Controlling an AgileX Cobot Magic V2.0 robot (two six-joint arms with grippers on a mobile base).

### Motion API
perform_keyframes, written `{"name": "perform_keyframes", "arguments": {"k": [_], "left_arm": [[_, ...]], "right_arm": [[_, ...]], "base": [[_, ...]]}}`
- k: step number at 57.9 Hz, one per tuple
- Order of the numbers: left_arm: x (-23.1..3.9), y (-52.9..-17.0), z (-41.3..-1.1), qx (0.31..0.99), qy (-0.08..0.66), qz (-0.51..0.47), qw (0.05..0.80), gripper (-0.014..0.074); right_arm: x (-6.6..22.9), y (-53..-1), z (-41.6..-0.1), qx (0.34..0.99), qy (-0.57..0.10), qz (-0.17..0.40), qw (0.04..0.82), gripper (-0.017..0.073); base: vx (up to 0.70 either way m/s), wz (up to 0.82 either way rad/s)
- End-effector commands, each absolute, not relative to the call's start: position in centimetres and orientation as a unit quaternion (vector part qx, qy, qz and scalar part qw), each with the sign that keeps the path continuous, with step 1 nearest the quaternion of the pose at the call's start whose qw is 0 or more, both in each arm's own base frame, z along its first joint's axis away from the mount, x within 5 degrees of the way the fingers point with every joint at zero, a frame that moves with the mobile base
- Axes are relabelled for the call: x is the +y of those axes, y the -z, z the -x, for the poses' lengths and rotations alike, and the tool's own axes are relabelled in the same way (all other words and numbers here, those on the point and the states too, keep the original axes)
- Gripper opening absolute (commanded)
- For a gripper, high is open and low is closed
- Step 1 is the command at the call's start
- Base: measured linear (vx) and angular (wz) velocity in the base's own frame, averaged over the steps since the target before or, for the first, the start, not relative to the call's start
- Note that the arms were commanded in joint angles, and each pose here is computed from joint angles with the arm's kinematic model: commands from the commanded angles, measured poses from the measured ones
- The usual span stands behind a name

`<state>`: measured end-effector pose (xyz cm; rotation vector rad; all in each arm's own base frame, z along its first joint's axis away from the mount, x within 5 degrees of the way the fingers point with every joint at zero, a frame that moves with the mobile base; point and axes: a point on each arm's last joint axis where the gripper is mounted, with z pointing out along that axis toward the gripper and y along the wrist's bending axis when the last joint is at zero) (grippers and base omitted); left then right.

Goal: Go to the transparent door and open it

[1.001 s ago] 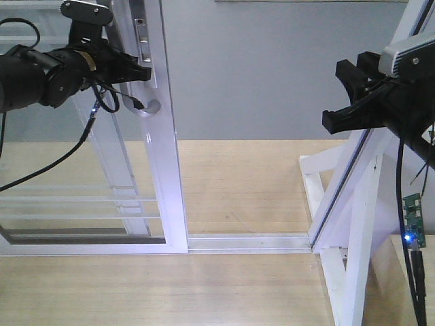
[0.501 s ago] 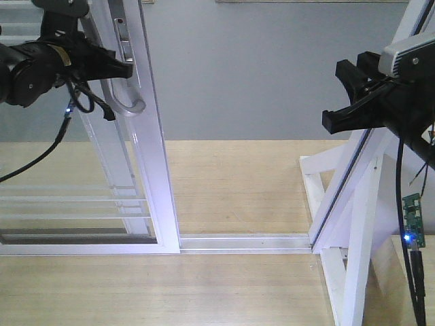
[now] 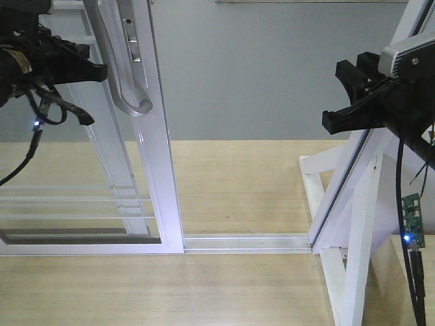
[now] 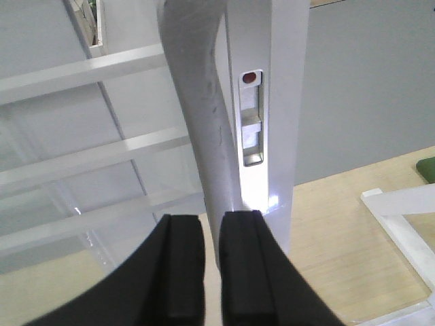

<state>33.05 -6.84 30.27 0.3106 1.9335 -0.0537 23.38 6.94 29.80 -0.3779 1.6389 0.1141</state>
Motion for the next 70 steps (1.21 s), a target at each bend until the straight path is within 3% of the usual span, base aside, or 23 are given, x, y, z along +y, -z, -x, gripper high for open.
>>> {"name": "perform_keyframes", "arguments": {"k": [1,16,22,28,31,45,60,70], "left_arm": [[-6.6,-33.3,-30.4,0.777,0.032,-0.137,0.614,0.0238],[-4.6,-31.7,-22.2,0.785,0.014,-0.143,0.603,0.0224],[-3.8,-31.1,-18.6,0.780,0.011,-0.137,0.611,0.0154],[-3.0,-30.6,-15.5,0.770,0.006,-0.131,0.624,0.0048],[-2.6,-30.3,-14.0,0.766,0.003,-0.127,0.630,-0.0011],[-1.3,-27.9,-9.4,0.779,0.016,-0.082,0.622,-0.0008],[-1.4,-27.0,-7.1,0.774,0.069,-0.065,0.626,-0.0008],[-1.8,-27.0,-6.8,0.772,0.092,-0.081,0.624,-0.0008]], "right_arm": [[6.9,-31.9,-23.2,0.688,-0.052,0.161,0.706,0.0243],[5.8,-33.1,-20.1,0.723,-0.042,0.165,0.669,0.0223],[5.2,-33.9,-18.1,0.731,-0.038,0.164,0.661,0.0134],[4.4,-34.4,-15.8,0.744,-0.033,0.163,0.647,-0.0015],[4.0,-34.7,-14.5,0.748,-0.031,0.162,0.642,-0.0013],[2.4,-35.0,-9.2,0.728,-0.031,0.153,0.667,-0.0007],[1.6,-28.8,-5.9,0.719,-0.060,0.132,0.679,-0.0006],[1.4,-28.0,-5.2,0.679,-0.053,0.135,0.719,-0.0006]], "base": [[0.00,0.00],[0.00,0.00],[0.00,0.00],[0.00,0.00],[0.00,0.00],[0.00,0.00],[0.00,0.00],[0.00,0.00]]}}
